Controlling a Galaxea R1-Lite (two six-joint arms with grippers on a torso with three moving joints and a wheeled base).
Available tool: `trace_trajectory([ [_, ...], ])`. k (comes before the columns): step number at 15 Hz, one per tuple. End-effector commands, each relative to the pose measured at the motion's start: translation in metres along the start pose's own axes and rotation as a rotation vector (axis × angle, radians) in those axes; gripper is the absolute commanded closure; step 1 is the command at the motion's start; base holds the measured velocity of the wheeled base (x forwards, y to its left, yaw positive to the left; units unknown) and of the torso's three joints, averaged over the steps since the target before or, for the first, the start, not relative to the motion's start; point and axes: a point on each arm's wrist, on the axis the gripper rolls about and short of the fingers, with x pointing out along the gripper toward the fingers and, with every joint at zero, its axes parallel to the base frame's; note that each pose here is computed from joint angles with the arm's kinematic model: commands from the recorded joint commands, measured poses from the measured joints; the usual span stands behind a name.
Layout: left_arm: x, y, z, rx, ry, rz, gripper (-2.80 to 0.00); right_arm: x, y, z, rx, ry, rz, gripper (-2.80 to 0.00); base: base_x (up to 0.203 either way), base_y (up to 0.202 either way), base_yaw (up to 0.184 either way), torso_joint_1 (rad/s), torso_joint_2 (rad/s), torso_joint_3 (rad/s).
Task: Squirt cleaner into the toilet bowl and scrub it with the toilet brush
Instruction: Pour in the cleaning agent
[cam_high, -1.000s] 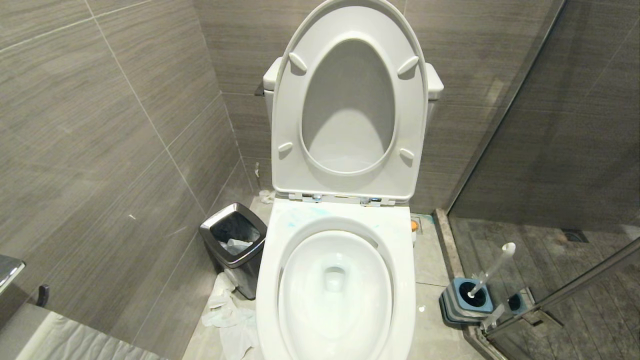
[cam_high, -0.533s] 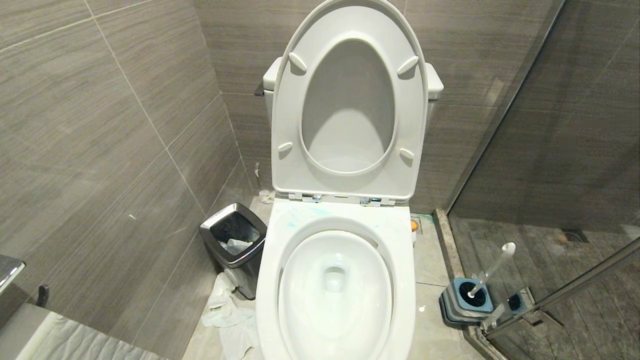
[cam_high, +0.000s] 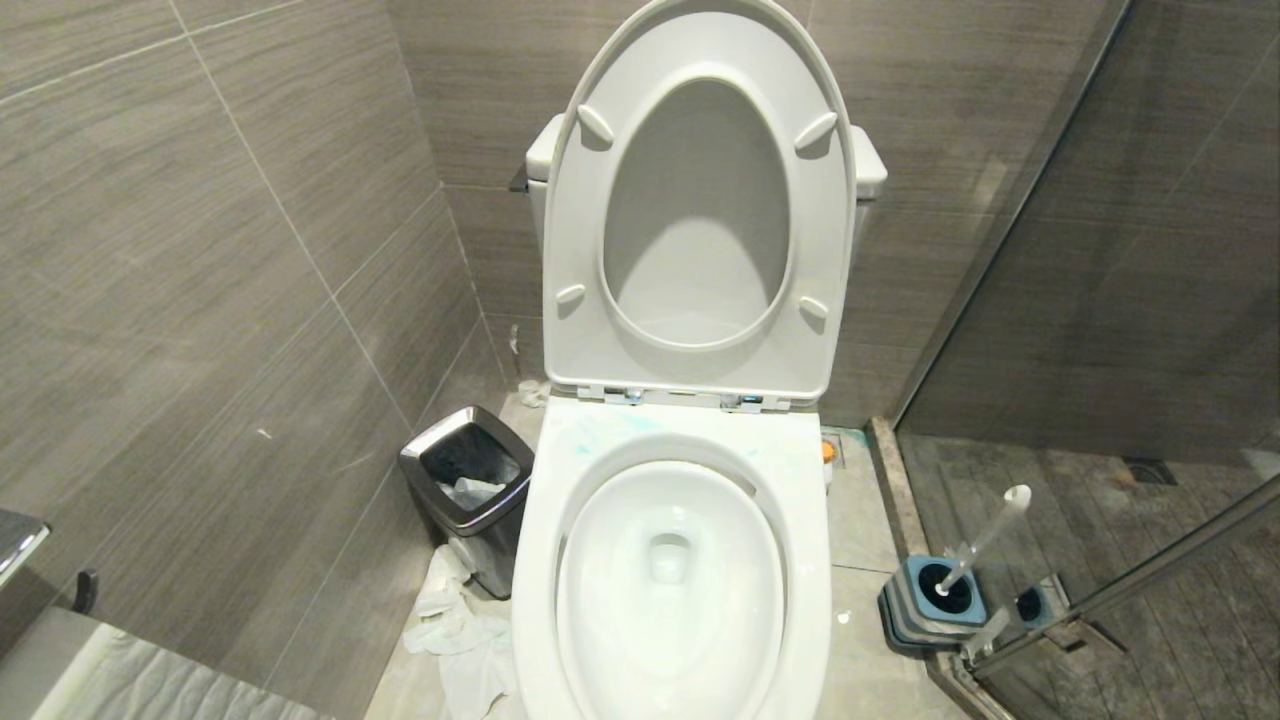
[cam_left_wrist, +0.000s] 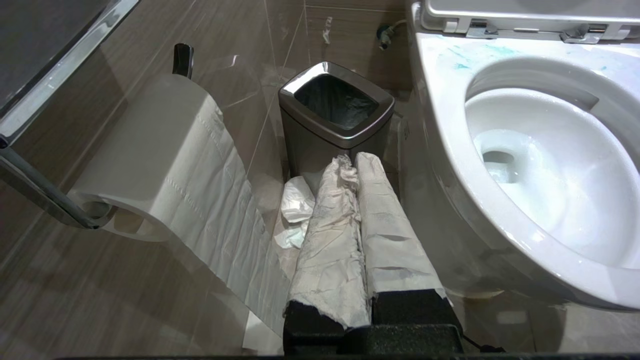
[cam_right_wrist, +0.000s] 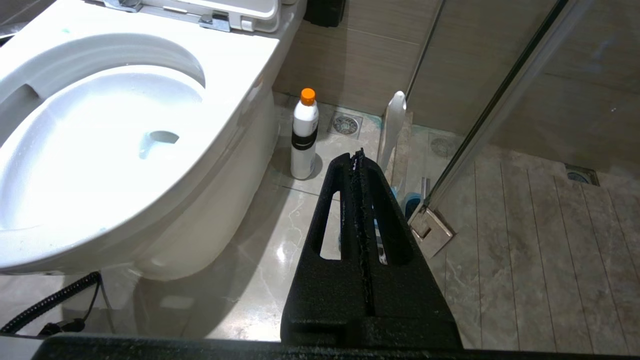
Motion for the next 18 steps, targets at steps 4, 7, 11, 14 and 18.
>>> trace_trajectory([
  [4, 0.0005, 0.0000, -0.0020, -0.001, 0.006, 0.001, 0.00, 0.0008, 0.0002, -0.0034, 0.000, 0.011, 0.002, 0.00, 0.000, 0.000, 0.000, 0.000, 0.00, 0.000],
  [7, 0.0005, 0.0000, -0.0021, -0.001, 0.007, 0.001, 0.00, 0.0008, 0.0002, -0.0033, 0.000, 0.011, 0.002, 0.00, 0.000, 0.000, 0.000, 0.000, 0.00, 0.000],
  [11, 0.0004, 0.0000, -0.0017, -0.001, 0.005, 0.001, 0.00, 0.0008, 0.0002, -0.0033, 0.000, 0.011, 0.002, 0.00, 0.000, 0.000, 0.000, 0.000, 0.00, 0.000],
  [14, 0.0004, 0.0001, -0.0019, 0.004, 0.007, 0.004, 0.00, 0.0008, 0.0002, -0.0033, 0.000, 0.011, 0.002, 0.00, 0.000, 0.000, 0.000, 0.000, 0.00, 0.000],
  [18, 0.0004, 0.0000, -0.0022, 0.039, 0.010, -0.001, 0.00, 0.0008, 0.0002, -0.0033, 0.000, 0.011, 0.002, 0.00, 0.000, 0.000, 0.000, 0.000, 0.00, 0.000],
])
